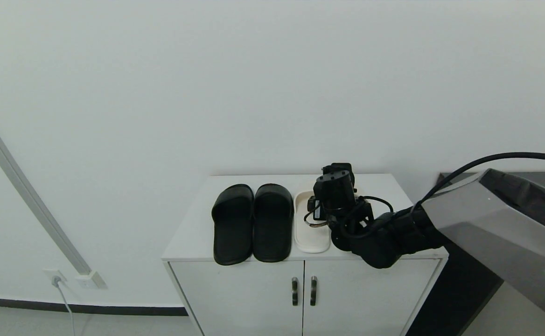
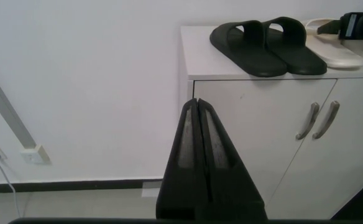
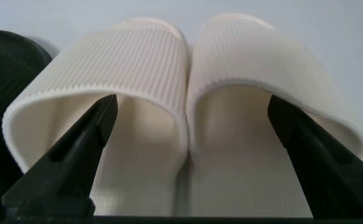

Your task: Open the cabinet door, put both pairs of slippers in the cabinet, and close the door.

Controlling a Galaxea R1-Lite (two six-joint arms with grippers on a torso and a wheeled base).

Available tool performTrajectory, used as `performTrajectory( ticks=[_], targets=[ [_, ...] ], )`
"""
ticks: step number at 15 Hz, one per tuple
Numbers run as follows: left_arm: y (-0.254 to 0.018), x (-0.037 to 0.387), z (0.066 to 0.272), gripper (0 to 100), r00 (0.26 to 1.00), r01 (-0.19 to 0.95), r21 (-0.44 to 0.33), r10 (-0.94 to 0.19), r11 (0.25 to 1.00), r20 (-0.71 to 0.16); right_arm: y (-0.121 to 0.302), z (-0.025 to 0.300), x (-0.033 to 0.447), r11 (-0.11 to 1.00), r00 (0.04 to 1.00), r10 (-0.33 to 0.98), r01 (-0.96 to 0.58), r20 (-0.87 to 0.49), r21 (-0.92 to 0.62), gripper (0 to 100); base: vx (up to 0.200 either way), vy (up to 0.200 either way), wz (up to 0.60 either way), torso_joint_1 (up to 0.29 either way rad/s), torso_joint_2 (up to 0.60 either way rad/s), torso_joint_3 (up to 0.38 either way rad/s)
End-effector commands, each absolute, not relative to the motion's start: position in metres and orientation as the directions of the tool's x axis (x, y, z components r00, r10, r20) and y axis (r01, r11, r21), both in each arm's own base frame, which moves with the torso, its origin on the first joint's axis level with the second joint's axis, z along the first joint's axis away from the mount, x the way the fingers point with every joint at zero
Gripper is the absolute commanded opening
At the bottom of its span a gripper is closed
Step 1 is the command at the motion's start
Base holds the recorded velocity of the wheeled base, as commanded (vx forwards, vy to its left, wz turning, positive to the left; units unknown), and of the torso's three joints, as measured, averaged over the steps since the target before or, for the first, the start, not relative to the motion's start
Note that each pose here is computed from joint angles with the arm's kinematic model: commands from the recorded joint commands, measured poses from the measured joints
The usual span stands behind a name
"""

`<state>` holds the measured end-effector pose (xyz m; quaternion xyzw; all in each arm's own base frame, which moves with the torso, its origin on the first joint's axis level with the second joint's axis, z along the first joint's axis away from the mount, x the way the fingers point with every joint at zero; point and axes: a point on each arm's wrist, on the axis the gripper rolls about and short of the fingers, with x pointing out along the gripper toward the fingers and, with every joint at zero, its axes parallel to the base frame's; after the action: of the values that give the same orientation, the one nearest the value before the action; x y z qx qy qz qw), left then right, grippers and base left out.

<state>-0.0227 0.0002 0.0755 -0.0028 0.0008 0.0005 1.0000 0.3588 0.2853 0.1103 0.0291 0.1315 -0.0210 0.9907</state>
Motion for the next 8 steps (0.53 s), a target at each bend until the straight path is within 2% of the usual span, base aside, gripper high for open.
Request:
performTrajectory(
  ticks=[1,6,7,8],
  targets=[
    [0.0,-0.023,0.076,0,1.0,-0.002,-0.006,0.002,1.0,-0.003,0.285,0.104,0.367,0.997,0.964,-0.037,0.053,-0.263,0.053,100,0.0,0.0,0.0,0.0,0.0,0.0],
    [0.0,-0.023,0.076,0,1.0,-0.002,-0.006,0.002,1.0,-0.003,0.283,0.1,0.385,0.998,0.967,-0.043,0.055,-0.252,0.041,100,0.0,0.0,0.0,0.0,0.0,0.0],
    [0.0,-0.023,0.076,0,1.0,-0.002,-0.005,0.002,1.0,-0.003,0.283,0.1,0.384,0.998,0.967,-0.043,0.055,-0.253,0.04,0,0.0,0.0,0.0,0.0,0.0,0.0],
    [0.0,-0.023,0.076,0,1.0,-0.002,-0.005,0.002,1.0,-0.003,0.283,0.099,0.384,0.998,0.966,-0.043,0.055,-0.254,0.039,0,0.0,0.0,0.0,0.0,0.0,0.0]
  ],
)
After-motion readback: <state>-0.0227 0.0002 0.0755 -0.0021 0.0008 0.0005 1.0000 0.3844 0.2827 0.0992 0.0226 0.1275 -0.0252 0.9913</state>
